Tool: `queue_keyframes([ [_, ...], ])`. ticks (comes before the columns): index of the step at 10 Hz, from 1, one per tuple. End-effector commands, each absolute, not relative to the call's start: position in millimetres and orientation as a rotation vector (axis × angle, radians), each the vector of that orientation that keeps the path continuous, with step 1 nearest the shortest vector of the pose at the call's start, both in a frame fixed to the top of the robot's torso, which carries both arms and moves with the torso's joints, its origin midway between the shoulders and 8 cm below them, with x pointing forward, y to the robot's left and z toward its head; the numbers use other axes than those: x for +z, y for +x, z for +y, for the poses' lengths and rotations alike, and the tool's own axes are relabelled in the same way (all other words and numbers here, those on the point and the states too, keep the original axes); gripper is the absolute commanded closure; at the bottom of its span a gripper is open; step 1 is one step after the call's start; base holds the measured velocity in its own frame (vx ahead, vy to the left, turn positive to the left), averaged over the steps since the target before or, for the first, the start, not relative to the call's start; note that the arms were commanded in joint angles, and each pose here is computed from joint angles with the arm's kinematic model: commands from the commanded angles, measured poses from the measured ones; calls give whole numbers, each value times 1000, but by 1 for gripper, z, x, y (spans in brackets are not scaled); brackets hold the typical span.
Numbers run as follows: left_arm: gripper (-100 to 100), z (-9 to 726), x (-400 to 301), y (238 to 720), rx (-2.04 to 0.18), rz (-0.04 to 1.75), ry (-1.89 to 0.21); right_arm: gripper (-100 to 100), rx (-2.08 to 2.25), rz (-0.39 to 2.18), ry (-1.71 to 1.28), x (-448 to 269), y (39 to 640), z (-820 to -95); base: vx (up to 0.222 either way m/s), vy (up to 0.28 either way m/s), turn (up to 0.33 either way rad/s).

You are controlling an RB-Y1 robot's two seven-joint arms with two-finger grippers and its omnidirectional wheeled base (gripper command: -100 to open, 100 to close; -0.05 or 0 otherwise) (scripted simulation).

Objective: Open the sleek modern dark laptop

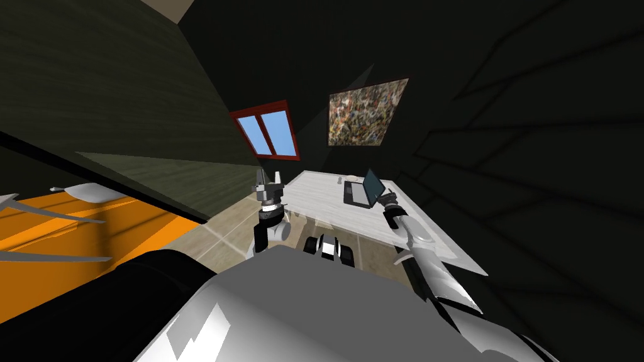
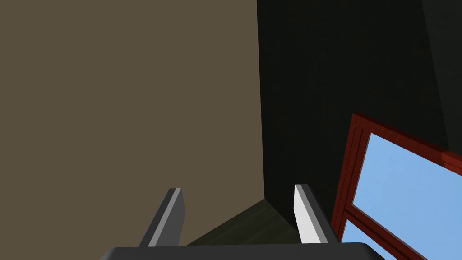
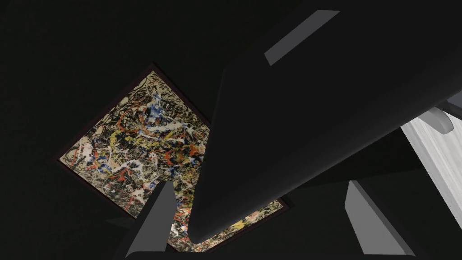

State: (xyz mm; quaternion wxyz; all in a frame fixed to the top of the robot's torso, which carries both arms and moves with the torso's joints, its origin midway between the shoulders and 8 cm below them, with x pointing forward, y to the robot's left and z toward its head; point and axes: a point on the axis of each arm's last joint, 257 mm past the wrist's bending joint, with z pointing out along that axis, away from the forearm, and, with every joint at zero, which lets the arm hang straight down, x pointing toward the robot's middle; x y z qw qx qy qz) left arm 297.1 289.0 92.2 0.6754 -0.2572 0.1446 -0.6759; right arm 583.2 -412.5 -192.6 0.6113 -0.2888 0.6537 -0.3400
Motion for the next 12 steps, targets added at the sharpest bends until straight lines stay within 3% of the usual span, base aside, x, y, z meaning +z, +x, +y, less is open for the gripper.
queue_keyframes([
  [1, 0, 289, 92, 297, -1520, 325, -579, -100, -823, 1502, -693, -188, 585, -420, 4, 24, 0],
  [2, 0, 289, 92, 297, -1520, 325, -578, -100, -829, 1503, -692, -188, 585, -421, 1, 6, -1],
  [3, 0, 289, 92, 297, -1520, 325, -578, 100, -828, 1503, -692, -188, 585, -421, 4, -3, -20],
  [12, 0, 289, 92, 297, -1520, 325, -578, 100, -1107, 1410, -968, -202, 564, -412, 27, 74, 12],
])
